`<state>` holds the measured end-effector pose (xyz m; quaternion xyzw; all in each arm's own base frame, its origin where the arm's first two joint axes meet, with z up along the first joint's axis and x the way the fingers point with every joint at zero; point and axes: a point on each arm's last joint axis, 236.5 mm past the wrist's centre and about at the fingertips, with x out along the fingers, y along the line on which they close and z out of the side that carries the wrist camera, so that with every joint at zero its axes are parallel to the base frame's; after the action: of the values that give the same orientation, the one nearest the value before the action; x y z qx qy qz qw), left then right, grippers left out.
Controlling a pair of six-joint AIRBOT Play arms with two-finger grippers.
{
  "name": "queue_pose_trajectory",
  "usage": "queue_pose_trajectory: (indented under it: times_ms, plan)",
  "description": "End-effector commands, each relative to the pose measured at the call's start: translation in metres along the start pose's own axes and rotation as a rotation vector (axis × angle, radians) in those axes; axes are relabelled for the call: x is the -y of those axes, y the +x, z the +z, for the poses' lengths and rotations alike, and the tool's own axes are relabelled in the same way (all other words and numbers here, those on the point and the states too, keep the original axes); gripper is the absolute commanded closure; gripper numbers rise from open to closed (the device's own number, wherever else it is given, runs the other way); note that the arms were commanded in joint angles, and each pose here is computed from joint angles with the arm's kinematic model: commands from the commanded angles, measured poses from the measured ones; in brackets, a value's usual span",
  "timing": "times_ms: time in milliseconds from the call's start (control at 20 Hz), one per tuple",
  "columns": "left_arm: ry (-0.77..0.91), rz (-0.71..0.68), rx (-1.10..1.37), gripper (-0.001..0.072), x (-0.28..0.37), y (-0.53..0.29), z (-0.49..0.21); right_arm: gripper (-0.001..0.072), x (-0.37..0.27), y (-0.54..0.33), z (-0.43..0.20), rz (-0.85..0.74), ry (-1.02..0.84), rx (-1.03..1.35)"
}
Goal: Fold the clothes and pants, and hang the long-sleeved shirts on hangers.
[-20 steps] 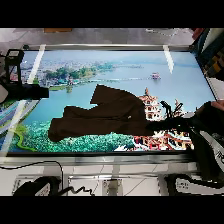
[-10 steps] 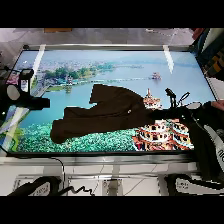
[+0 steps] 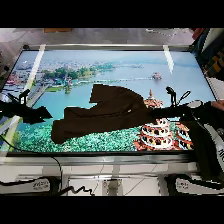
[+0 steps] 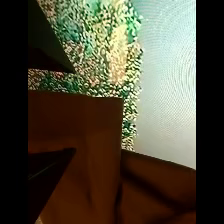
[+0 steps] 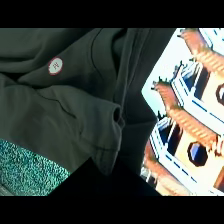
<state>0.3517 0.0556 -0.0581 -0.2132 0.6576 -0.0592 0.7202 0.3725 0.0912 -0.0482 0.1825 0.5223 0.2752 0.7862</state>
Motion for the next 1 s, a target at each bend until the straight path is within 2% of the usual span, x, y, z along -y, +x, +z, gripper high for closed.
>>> queue_pose_trajectory:
  times_ms: [0, 250, 300, 350, 400, 600, 800, 950]
  plan:
    - [0.013, -0.096, -0.063, 0.0243, 0.001, 0.024, -0.006, 0.0700, 0.000, 0.000, 0.001, 0.000, 0.000, 0.002]
    - [0.051, -0.143, -0.152, 0.0245, 0.000, 0.045, -0.020, 0.0700, 0.000, 0.000, 0.001, -0.001, 0.000, 0.003]
    - [0.073, -0.160, -0.168, 0.0292, 0.001, 0.048, -0.023, 0.0699, 0.000, 0.000, 0.001, -0.001, 0.000, 0.003]
    - [0.090, -0.176, -0.181, 0.0386, 0.003, 0.049, -0.026, 0.0700, 0.000, 0.000, 0.001, -0.001, 0.000, 0.003]
    - [0.105, -0.183, -0.182, 0.0395, 0.004, 0.050, -0.026, 0.0700, 0.000, 0.000, 0.001, -0.001, 0.000, 0.003]
    - [0.113, -0.218, -0.134, 0.0699, 0.013, 0.050, -0.016, 0.0700, 0.000, 0.000, 0.001, -0.001, 0.000, 0.003]
    - [0.139, -0.292, -0.047, 0.0700, 0.037, 0.031, 0.004, 0.0700, -0.001, -0.001, 0.002, -0.003, -0.003, 0.007]
    - [0.249, -0.275, 0.116, 0.0701, 0.058, -0.020, 0.040, 0.0701, -0.012, -0.020, 0.022, -0.020, -0.069, 0.060]
